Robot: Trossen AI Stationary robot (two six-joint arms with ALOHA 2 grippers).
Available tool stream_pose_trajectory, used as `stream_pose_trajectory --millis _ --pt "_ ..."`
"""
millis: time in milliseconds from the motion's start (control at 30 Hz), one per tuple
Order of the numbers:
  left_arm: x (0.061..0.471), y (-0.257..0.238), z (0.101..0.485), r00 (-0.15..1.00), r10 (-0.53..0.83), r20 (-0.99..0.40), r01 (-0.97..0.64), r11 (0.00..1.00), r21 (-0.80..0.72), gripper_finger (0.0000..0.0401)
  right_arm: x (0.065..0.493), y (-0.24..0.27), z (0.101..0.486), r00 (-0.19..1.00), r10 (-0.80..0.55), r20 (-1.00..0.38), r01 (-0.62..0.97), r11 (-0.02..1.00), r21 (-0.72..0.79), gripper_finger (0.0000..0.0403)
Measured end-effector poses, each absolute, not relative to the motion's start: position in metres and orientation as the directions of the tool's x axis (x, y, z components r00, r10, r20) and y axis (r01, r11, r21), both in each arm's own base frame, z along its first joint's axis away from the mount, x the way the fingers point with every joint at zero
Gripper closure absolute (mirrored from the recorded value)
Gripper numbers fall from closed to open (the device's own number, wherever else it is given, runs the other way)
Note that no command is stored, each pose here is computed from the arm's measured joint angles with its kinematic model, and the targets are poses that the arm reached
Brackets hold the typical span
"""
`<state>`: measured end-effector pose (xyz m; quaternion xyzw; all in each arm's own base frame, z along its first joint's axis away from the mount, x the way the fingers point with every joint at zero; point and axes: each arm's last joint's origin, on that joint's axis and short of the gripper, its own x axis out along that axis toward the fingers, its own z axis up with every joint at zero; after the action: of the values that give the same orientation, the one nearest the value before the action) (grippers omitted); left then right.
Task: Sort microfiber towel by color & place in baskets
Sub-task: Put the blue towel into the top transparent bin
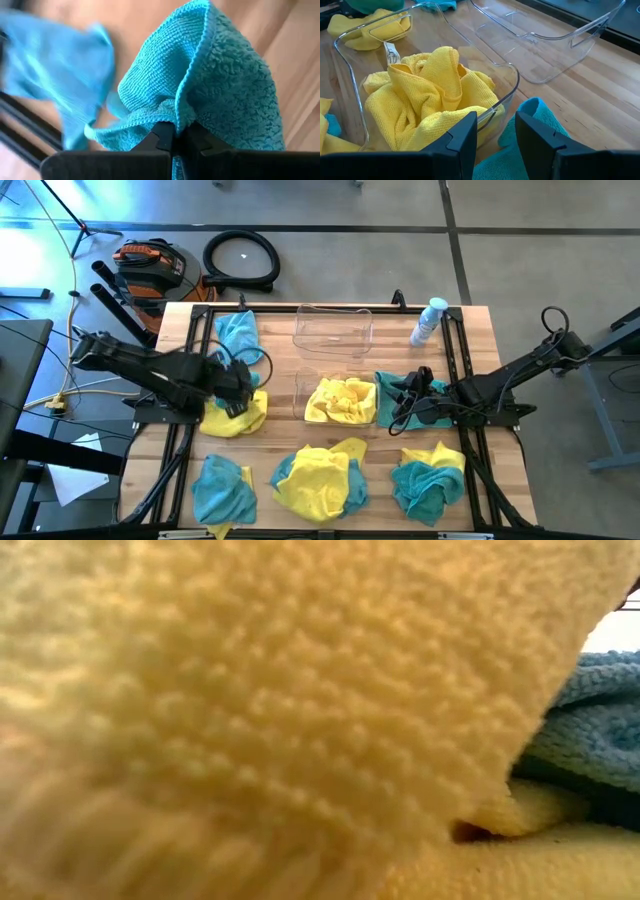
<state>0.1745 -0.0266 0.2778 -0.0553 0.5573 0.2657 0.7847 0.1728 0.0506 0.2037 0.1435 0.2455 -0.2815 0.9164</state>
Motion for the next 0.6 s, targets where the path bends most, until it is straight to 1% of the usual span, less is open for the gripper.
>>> stream_pose_trajectory --millis 133,233,400,600 --pt "0.183 -0.025 0.319 0.361 0.436 -0.824 -0.482 0.844 0.235 0.04 0.173 0.051 0.204 0.72 -0.446 -0.532 0.587 0.801 0.122 0.0274" --pt "0.194 -0.019 0.346 0.422 0.499 -0.757 -0.485 0.829 0.277 0.0401 0.172 0.05 0.203 0.718 -0.447 -0.534 0.587 0.801 0.119 0.0274" --pt "0.224 0.0 0.382 0.485 0.578 -0.657 -0.513 0.796 0.322 0.0401 0.172 0.05 0.203 0.717 -0.447 -0.535 0.587 0.801 0.118 0.0274" --pt "0.27 0.039 0.405 0.497 0.646 -0.579 -0.534 0.754 0.382 0.0401 0.172 0.05 0.203 0.717 -0.447 -0.535 0.587 0.801 0.118 0.0274"
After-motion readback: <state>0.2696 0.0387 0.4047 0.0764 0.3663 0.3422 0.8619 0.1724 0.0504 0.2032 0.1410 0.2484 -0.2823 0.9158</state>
